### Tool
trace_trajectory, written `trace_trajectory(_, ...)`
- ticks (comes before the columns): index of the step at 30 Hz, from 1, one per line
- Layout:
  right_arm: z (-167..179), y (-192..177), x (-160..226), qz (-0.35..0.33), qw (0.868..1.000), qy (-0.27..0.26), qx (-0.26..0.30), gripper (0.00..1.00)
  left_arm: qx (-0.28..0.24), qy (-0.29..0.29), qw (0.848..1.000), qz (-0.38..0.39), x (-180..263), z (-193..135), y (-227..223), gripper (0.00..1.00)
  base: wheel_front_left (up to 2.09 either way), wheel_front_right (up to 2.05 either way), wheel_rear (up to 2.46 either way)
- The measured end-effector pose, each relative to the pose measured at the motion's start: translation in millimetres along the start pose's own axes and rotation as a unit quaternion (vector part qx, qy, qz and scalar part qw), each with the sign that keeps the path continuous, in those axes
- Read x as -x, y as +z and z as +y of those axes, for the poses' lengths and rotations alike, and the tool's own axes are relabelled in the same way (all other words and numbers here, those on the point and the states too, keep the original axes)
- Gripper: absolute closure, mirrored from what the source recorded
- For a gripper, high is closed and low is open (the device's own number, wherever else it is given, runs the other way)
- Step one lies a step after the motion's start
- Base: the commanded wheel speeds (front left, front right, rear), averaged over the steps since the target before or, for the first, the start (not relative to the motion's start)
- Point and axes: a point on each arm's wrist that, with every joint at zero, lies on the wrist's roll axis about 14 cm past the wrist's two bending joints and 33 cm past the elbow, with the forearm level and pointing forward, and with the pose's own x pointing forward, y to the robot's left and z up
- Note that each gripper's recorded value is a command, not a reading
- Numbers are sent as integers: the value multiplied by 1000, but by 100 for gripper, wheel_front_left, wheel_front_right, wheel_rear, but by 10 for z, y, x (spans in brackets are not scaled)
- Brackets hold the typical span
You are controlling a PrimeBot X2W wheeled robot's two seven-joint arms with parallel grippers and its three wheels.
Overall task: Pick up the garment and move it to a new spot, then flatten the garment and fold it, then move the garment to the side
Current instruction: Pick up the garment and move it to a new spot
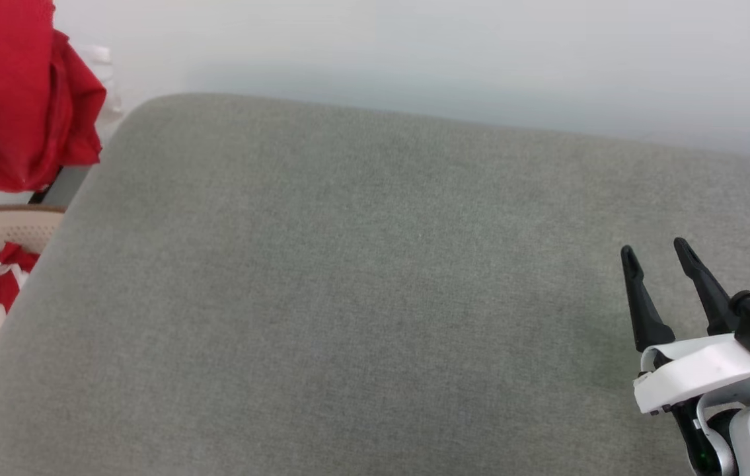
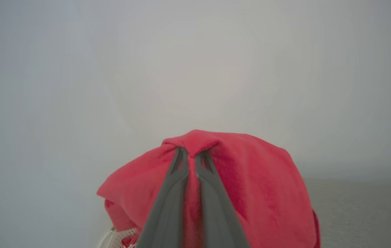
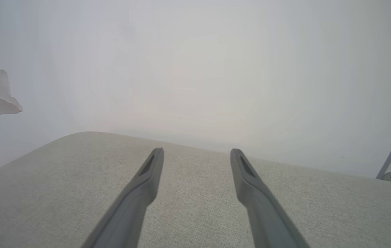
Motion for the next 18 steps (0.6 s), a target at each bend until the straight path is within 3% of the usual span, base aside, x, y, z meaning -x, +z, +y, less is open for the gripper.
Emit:
trace_trajectory(9, -404, 158, 214, -19, 998, -62, 15, 0, 3, -76, 997, -3, 143, -664, 92, 100, 0, 0, 0)
trace_trajectory(18, -988, 290, 599, -31, 987, -153, 36, 0, 4, -198, 980, -6, 269, -1730, 134, 100, 0, 0, 0)
